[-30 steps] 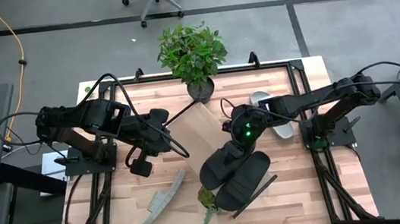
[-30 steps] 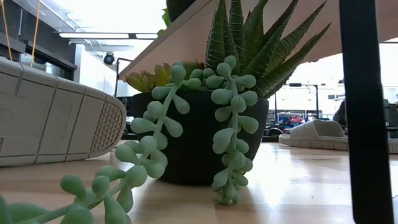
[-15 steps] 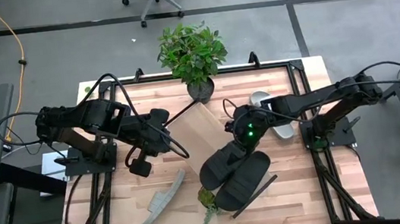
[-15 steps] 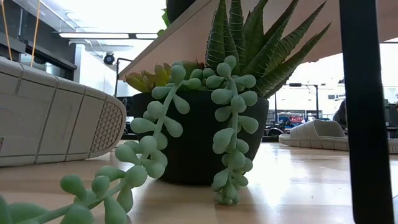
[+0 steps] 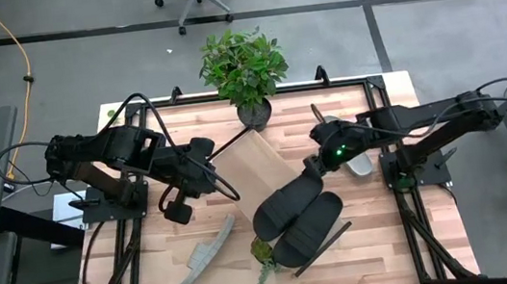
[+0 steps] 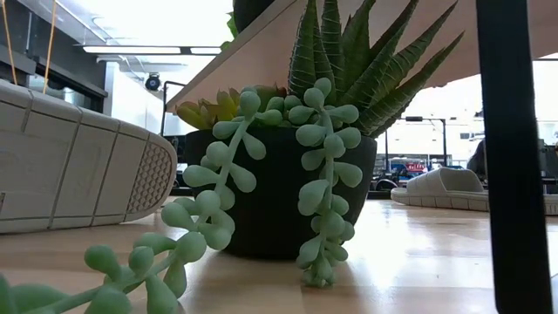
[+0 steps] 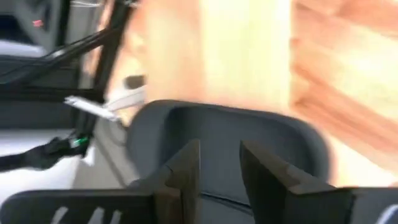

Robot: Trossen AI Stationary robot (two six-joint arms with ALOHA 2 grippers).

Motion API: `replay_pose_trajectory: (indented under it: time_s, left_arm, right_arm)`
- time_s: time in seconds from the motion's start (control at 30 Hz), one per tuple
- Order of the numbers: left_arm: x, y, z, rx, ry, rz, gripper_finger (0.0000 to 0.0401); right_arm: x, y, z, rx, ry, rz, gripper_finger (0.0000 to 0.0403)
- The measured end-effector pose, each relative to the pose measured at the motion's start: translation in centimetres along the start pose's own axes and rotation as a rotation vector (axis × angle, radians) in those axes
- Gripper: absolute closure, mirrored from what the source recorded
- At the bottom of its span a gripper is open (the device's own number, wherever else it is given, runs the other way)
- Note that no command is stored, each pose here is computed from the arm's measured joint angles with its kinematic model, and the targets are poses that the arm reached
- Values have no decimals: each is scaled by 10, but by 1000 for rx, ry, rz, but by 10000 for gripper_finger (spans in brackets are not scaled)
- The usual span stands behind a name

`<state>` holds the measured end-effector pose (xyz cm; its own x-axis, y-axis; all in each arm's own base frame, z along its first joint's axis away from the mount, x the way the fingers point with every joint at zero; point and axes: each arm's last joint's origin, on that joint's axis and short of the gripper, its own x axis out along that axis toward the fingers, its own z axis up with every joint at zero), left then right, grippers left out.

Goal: Pick and place slides into the shelf
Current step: Put the black slide on the shelf

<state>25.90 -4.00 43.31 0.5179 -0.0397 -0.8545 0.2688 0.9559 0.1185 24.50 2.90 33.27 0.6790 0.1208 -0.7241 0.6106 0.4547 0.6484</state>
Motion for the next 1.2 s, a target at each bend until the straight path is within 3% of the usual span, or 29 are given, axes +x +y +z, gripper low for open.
replay_pose_trajectory:
  time_s: [0.4, 0.97, 1.2]
  left_arm:
    - [0, 1, 0, -12, -1, 22, 398]
    - [0, 1, 0, -22, 0, 23, 398]
    - [0, 1, 0, -15, 1, 22, 398]
  right_arm:
    - [28, -19, 21, -21, 11, -190, 300]
    - [37, -25, 26, -62, 122, -191, 300]
    - [36, -24, 17, -62, 259, -152, 300]
